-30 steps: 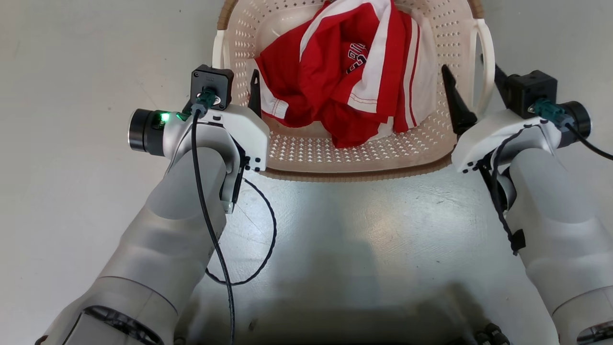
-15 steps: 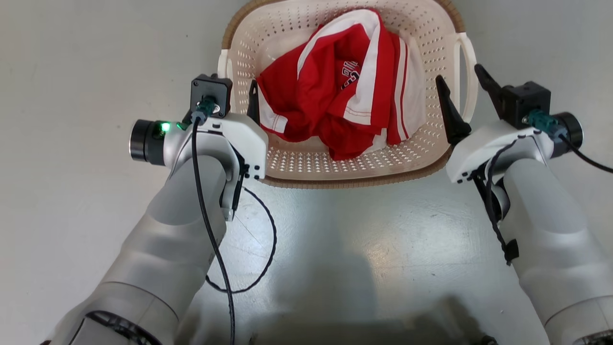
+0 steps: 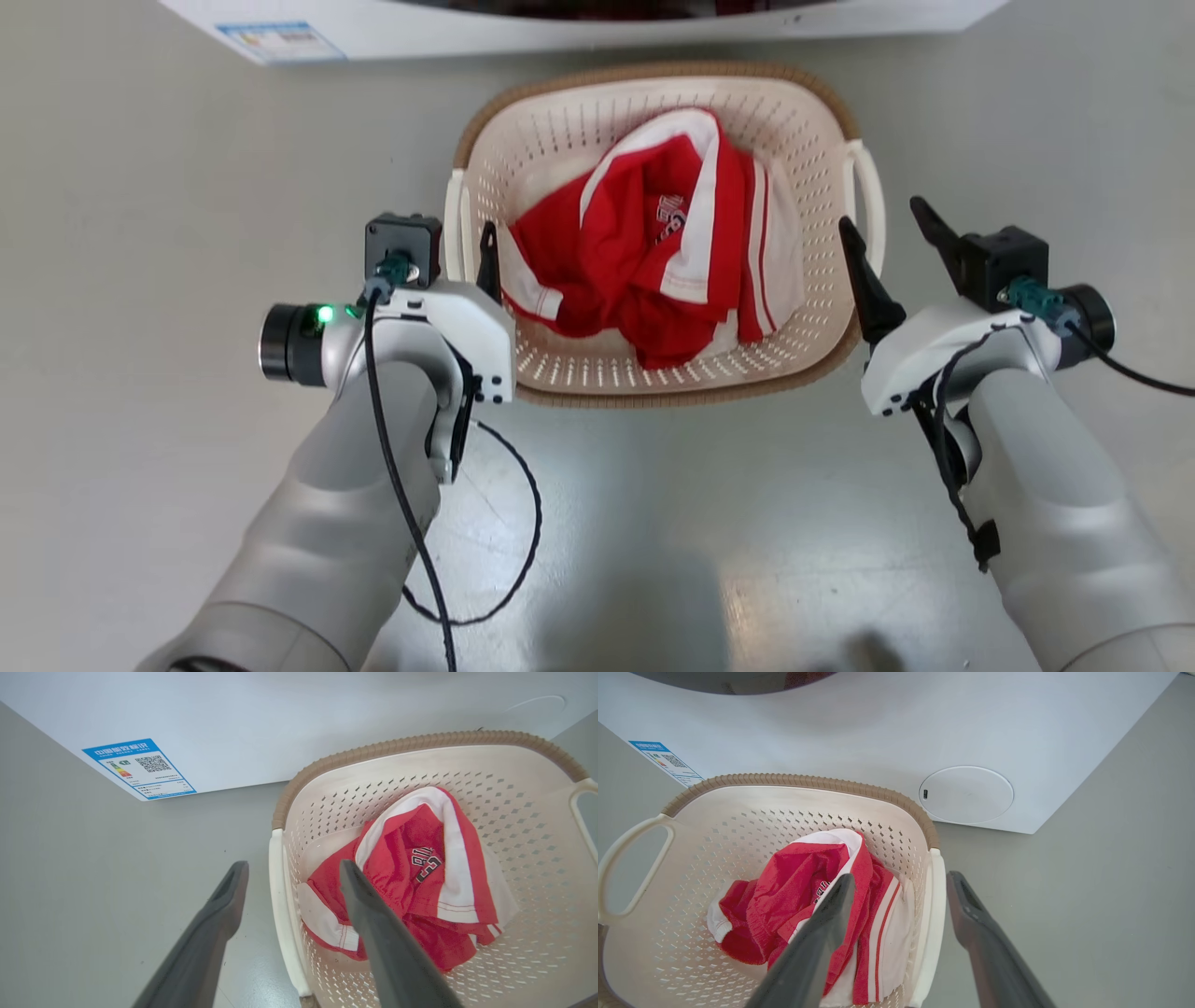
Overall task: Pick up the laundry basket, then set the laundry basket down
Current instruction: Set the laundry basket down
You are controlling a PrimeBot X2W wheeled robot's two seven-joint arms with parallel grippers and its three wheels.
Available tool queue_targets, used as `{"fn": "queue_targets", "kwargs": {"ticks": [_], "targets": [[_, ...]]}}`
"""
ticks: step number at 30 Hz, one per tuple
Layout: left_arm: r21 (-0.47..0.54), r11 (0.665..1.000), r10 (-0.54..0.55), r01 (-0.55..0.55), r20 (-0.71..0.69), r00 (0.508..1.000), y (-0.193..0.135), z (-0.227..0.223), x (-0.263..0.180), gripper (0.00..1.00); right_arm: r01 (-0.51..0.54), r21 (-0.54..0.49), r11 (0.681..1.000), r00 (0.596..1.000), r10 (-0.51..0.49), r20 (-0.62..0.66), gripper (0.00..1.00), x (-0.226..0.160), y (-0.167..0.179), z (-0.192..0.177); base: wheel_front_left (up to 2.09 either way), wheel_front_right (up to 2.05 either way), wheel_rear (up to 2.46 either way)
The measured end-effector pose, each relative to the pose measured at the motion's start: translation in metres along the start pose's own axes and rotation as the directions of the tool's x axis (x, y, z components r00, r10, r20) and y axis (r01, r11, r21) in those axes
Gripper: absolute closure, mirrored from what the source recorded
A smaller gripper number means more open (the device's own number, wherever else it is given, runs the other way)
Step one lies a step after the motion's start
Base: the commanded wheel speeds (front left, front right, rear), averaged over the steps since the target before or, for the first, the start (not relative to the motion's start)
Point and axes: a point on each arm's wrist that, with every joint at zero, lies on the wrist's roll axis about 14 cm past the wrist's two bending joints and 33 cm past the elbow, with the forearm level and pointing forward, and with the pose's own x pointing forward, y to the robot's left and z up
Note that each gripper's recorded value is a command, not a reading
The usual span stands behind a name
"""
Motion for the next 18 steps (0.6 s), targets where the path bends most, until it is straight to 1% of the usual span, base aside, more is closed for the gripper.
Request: {"fn": "queue_targets", "kwargs": {"ticks": [10, 18], "targets": [[-0.035, 0.999, -0.004, 0.008, 0.101, 0.995, -0.002, 0.034, -0.045, 0.0, 0.029, -0.015, 0.999, 0.994, -0.027, 0.104, 0.0, -0.041, -0.003, 0.044, 0.0, 0.0, 0.0], [-0.08, 0.997, 0.022, -0.008, 0.183, 0.983, 0.006, 0.056, -0.085, 0.0, 0.06, -0.041, 0.997, 0.981, -0.051, 0.185, 0.0, -0.077, -0.009, 0.076, 0.0, 0.0, 0.0]]}}
